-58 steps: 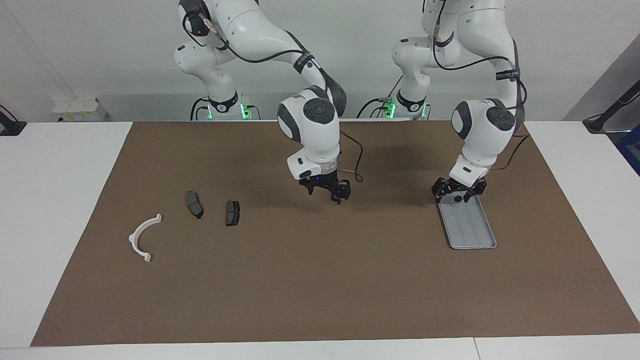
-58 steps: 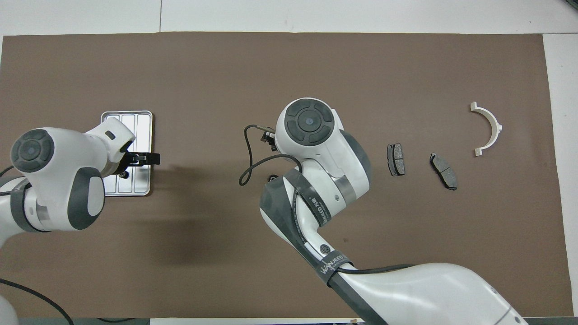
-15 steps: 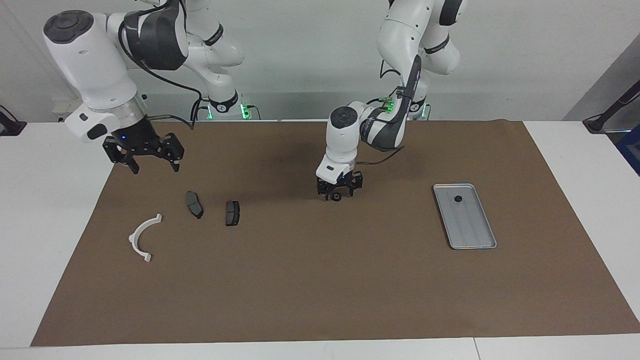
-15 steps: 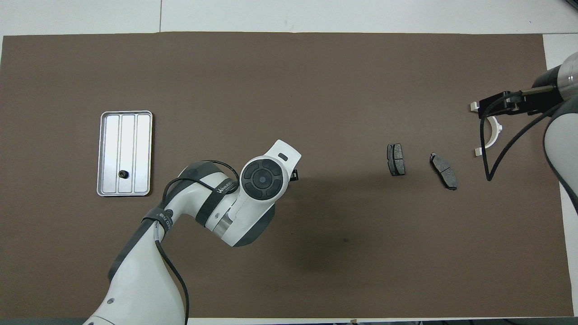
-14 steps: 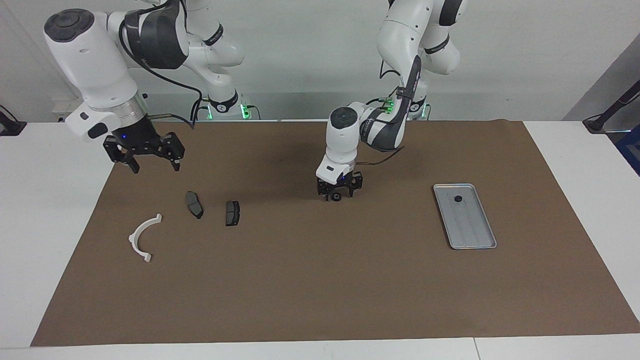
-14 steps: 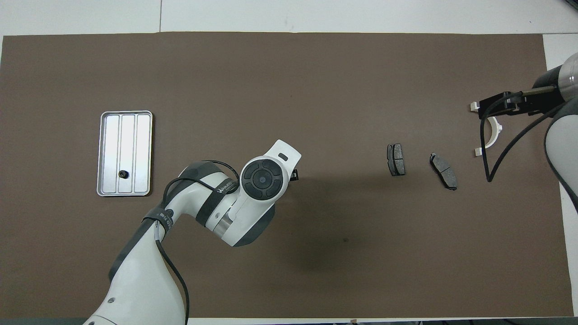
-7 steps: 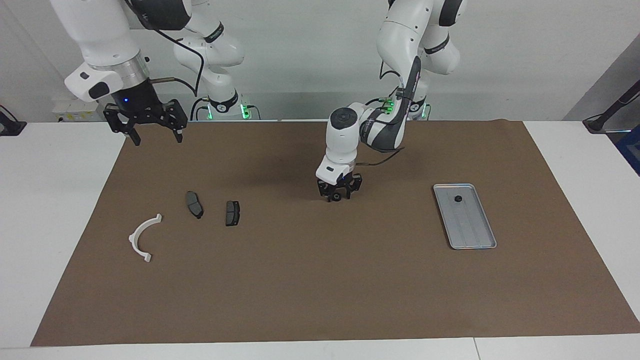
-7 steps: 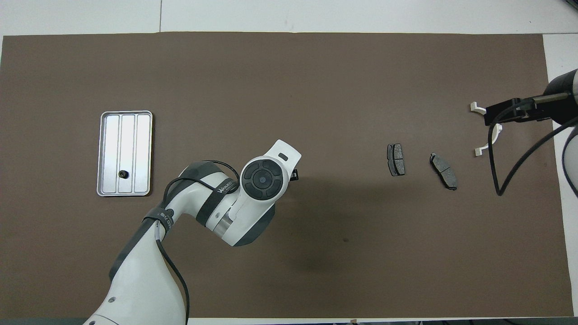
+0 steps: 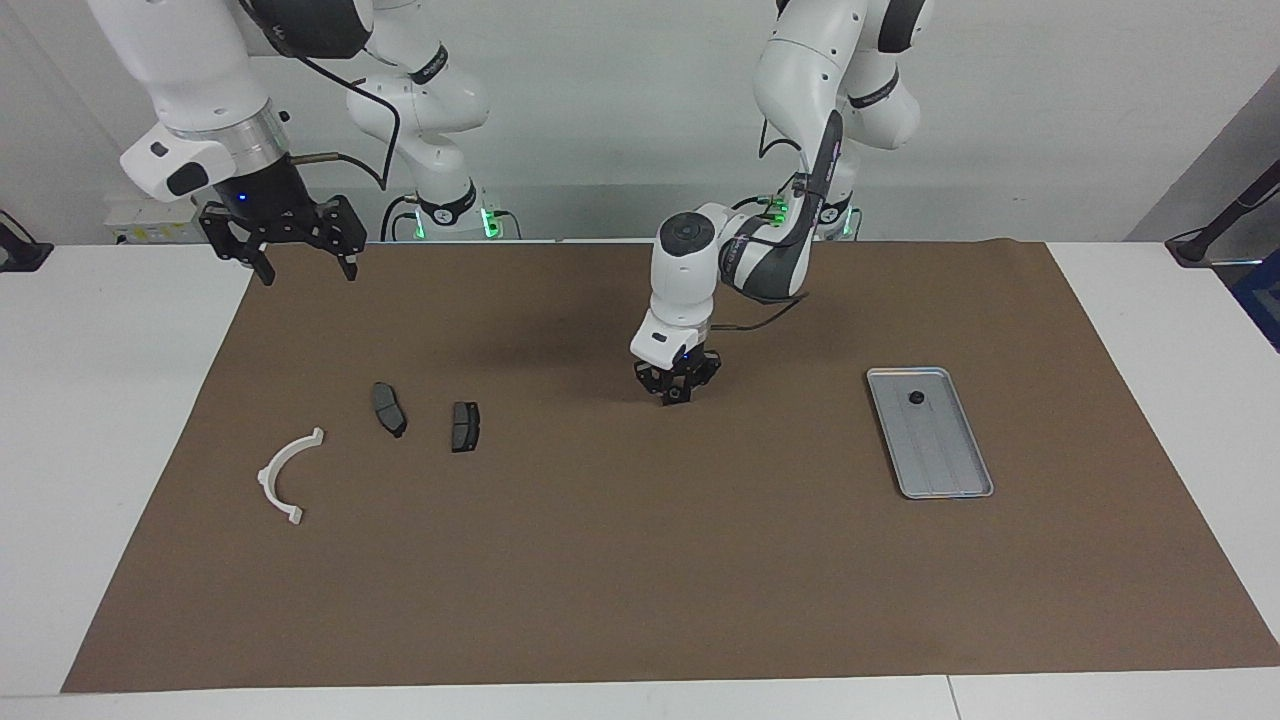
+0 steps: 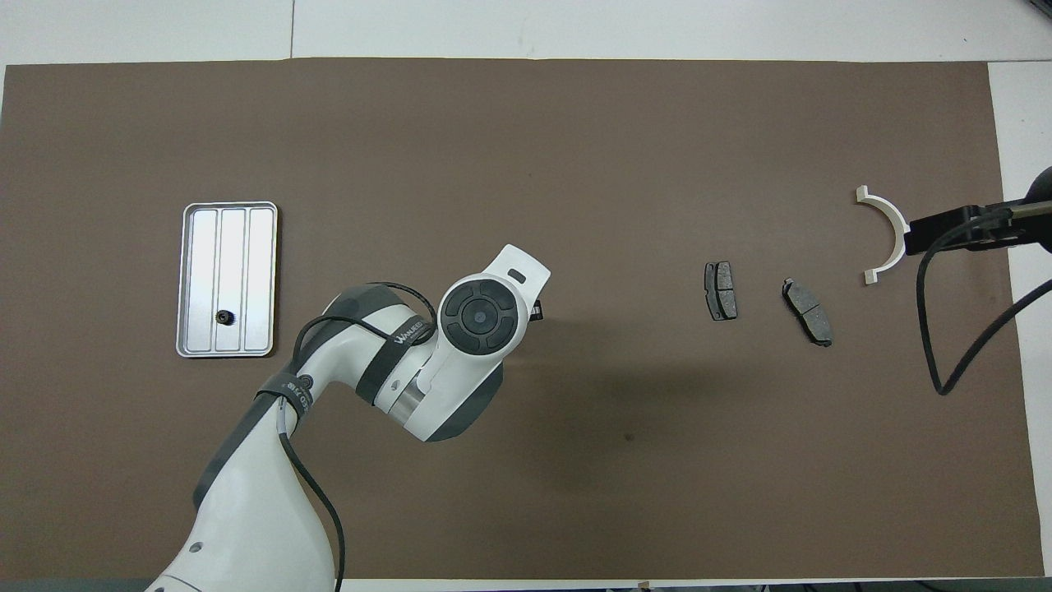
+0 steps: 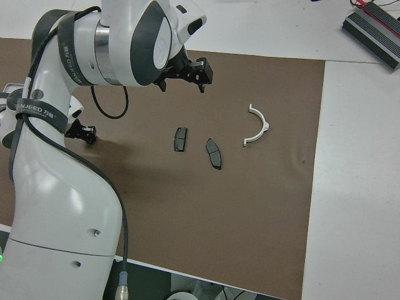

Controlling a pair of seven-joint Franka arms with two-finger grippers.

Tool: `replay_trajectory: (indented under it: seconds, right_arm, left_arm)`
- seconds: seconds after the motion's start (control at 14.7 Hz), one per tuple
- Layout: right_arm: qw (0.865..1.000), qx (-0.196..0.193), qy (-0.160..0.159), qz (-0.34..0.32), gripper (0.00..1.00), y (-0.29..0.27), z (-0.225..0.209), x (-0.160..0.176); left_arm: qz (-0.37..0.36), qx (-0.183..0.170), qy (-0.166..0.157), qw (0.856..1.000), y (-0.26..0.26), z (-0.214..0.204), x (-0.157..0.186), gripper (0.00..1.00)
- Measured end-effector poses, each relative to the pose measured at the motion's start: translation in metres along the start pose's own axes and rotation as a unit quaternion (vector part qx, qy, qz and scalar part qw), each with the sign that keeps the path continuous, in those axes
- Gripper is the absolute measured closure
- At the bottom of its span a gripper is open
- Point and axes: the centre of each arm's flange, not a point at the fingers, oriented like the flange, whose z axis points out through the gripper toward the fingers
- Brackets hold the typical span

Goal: Pick bearing gear from pile to tray
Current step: 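Carry the second bearing with the left gripper over the tray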

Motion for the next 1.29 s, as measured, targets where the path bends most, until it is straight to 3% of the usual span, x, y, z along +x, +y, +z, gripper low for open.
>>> replay_trajectory:
  seconds: [0.27, 0.48, 0.89, 1.16, 1.29]
  right_arm:
    - [1.000, 0.000, -0.005, 0.000, 0.00, 0.000, 0.005, -0.001]
    - [1.000, 0.000, -0.006, 0.000, 0.00, 0.000, 0.006, -0.002]
    - [1.000, 0.000, -0.006, 0.000, 0.00, 0.001, 0.005, -0.002]
    - [1.000, 0.000, -0.006, 0.000, 0.00, 0.000, 0.005, -0.002]
    - [1.000, 0.000, -0.006, 0.000, 0.00, 0.000, 0.006, -0.002]
  left_arm:
    - [-0.032, 0.015, 0.002, 0.999, -0.020, -0.056, 0.066, 0.66]
    - [-0.020, 0.030, -0.012, 0.999, -0.068, -0.086, 0.113, 0.66]
    - [0.052, 0.027, -0.036, 0.998, -0.249, -0.130, 0.193, 0.66]
    - [0.092, 0.014, -0.045, 0.995, -0.363, -0.123, 0.216, 0.66]
    - [0.099, 0.007, -0.033, 0.994, -0.396, -0.108, 0.217, 0.66]
